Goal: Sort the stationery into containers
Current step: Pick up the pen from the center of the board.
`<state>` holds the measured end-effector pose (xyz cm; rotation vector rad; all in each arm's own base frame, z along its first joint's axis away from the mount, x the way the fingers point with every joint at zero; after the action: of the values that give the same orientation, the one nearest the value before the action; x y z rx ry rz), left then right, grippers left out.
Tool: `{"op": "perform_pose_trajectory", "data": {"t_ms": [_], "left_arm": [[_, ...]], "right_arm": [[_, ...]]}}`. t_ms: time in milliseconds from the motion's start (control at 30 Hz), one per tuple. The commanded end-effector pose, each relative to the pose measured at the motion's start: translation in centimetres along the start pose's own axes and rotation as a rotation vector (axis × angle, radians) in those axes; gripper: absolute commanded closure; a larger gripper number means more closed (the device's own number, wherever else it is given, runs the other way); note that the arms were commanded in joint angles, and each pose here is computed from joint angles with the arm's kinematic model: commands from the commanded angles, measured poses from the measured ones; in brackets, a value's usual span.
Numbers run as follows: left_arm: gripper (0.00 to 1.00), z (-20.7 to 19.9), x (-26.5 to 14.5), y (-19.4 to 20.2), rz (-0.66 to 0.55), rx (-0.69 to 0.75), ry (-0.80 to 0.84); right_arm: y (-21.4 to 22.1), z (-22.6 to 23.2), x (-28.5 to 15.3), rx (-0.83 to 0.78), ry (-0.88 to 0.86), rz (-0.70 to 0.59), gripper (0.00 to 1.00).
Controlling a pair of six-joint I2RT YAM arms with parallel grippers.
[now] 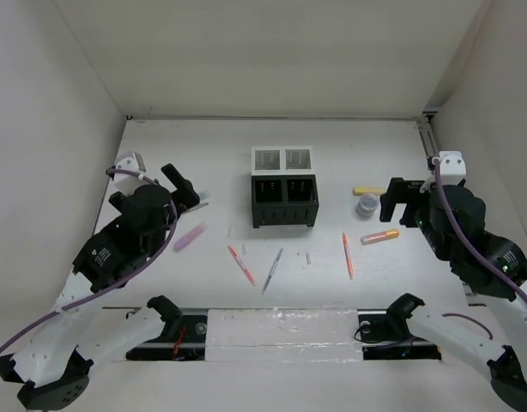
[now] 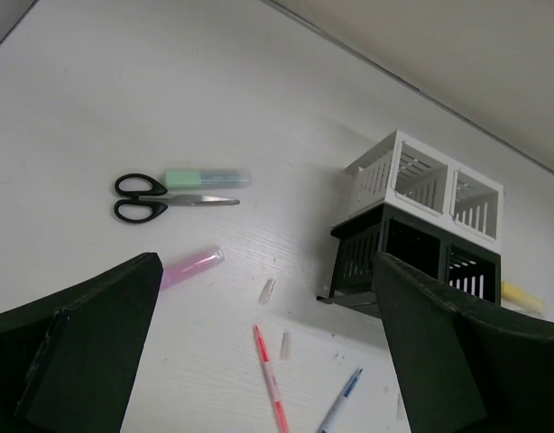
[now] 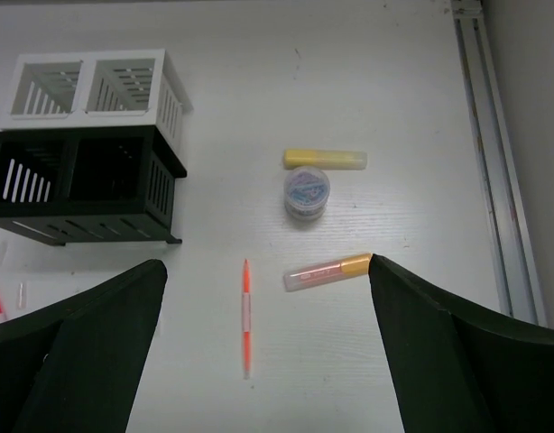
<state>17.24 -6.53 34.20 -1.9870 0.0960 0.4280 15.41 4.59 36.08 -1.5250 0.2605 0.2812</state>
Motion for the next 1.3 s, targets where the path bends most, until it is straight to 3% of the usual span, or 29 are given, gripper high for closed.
{"op": "perform_pose_trajectory", "data": {"t_ms": [0,167,300,533,700,933,1267], "left_arm": [[0.00,0.0,-0.3,-0.5,-0.006,0.017,-0.004],[0.00,-0.6,-0.2,0.0,0.025,-0.003,0.038],[0.00,-1.6,0.9,2.7,0.153,-0.033,0.016],[0.00,-2.2,2.6,12.7,0.438,-0.157,0.036],[0.00,-2.3,1.4,18.5,0.551,-0.192,0.016],[0.00,-2.7,-0.1,23.8,0.573,-0.119,-0.137],[0.03,-1.7,1.3,27.2,0.558,-0.085,-0.259]], "right_arm": [[-0.4,-0.6,-0.2,-0.012,0.037,-0.005,0.00],[-0.3,-0.3,-0.1,-0.031,0.006,-0.016,0.00],[-0.1,0.1,0.3,-0.038,-0.016,-0.015,0.00],[0.5,1.1,1.0,-0.046,-0.078,-0.005,0.00],[1.3,1.6,1.5,-0.065,-0.108,0.019,0.00],[2.2,2.2,2.1,-0.071,-0.135,0.036,0.00],[2.7,2.8,1.9,-0.061,-0.204,0.032,0.00]]}}
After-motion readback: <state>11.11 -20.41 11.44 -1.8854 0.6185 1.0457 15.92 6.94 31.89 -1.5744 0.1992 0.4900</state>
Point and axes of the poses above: each gripper's point midway between its finger pads, its own x axis out along the fingers, its own z axis along the line the jaws close on, y = z × x, the point moved 6 cm from there along -x, back along the fingers, and after that the axes turned 1 degree about -x, right-handed, at the moved point
